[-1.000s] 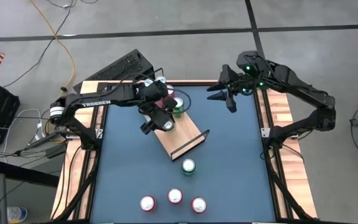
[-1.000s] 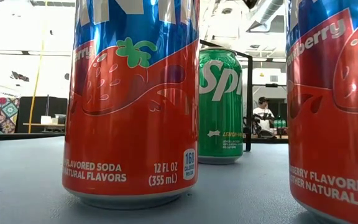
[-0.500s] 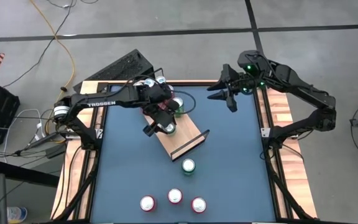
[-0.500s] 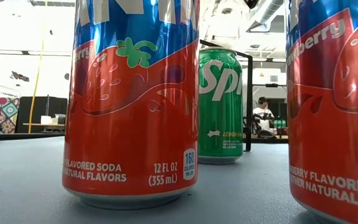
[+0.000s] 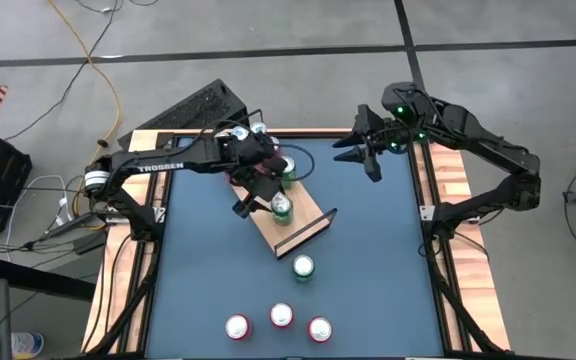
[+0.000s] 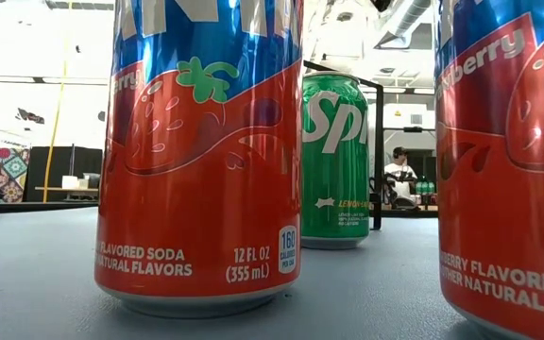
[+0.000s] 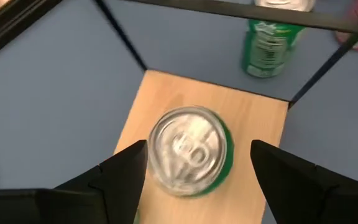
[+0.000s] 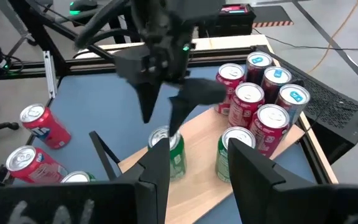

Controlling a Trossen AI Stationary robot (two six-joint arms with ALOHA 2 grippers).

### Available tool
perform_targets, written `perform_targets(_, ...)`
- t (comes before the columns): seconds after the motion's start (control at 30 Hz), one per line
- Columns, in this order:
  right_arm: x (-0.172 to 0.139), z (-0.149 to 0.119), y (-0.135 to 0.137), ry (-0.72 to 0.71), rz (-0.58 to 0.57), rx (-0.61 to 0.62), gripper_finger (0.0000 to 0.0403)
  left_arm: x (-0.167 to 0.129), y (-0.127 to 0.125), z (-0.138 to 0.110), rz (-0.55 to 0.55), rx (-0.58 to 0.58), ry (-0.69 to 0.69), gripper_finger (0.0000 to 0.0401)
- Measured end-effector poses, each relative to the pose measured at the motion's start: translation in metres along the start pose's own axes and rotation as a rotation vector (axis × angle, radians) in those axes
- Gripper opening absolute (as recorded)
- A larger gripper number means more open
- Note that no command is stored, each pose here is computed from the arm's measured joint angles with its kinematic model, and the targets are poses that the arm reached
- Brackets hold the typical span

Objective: Place canned beverage on shelf
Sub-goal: Put the right green soda can on the shelf aligned with the other green soda can

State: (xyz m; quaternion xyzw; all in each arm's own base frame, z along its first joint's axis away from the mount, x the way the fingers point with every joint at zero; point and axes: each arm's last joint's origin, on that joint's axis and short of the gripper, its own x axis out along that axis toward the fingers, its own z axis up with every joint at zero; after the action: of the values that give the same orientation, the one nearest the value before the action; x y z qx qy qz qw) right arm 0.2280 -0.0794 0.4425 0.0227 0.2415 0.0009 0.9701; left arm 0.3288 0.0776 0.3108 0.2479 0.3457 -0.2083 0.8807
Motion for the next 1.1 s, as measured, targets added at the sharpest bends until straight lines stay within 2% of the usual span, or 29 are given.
perform_targets(0.13, 0.004, 0.001, 0.008, 0.004, 0.034, -0.063, 0.0145, -0.028, 0.000, 0.014, 0.057, -0.062, -0.031, 0.0272)
perform_targets(0.27, 0.038, 0.001, 0.019, 0.043, 0.108, -0.142, 0.0145, -0.062, -0.007, 0.030, 0.118, -0.135, -0.048, 0.0272)
perform_targets(0.37, 0.071, 0.000, 0.028, 0.059, 0.161, -0.214, 0.0141, -0.095, -0.015, 0.042, 0.239, -0.176, -0.075, 0.0270)
perform_targets(0.47, 0.096, 0.000, 0.031, 0.054, 0.218, -0.246, 0.0120, -0.126, -0.028, 0.052, 0.355, -0.217, -0.113, 0.0257)
perform_targets(0.6, 0.137, -0.017, 0.037, 0.161, 0.284, -0.274, 0.0069, -0.156, -0.046, 0.057, 0.430, -0.258, -0.174, 0.0232)
perform_targets(0.73, 0.161, -0.029, 0.046, 0.229, 0.331, -0.315, 0.0010, -0.175, -0.058, 0.058, 0.469, -0.297, -0.207, 0.0203)
perform_targets(0.97, 0.200, -0.050, 0.061, 0.322, 0.394, -0.352, 0.0001, -0.182, -0.068, 0.054, 0.440, -0.337, -0.187, 0.0163)
perform_targets(1.1, 0.212, -0.057, 0.061, 0.355, 0.374, -0.354, 0.0000, -0.180, -0.071, 0.049, 0.407, -0.368, -0.141, 0.0152)
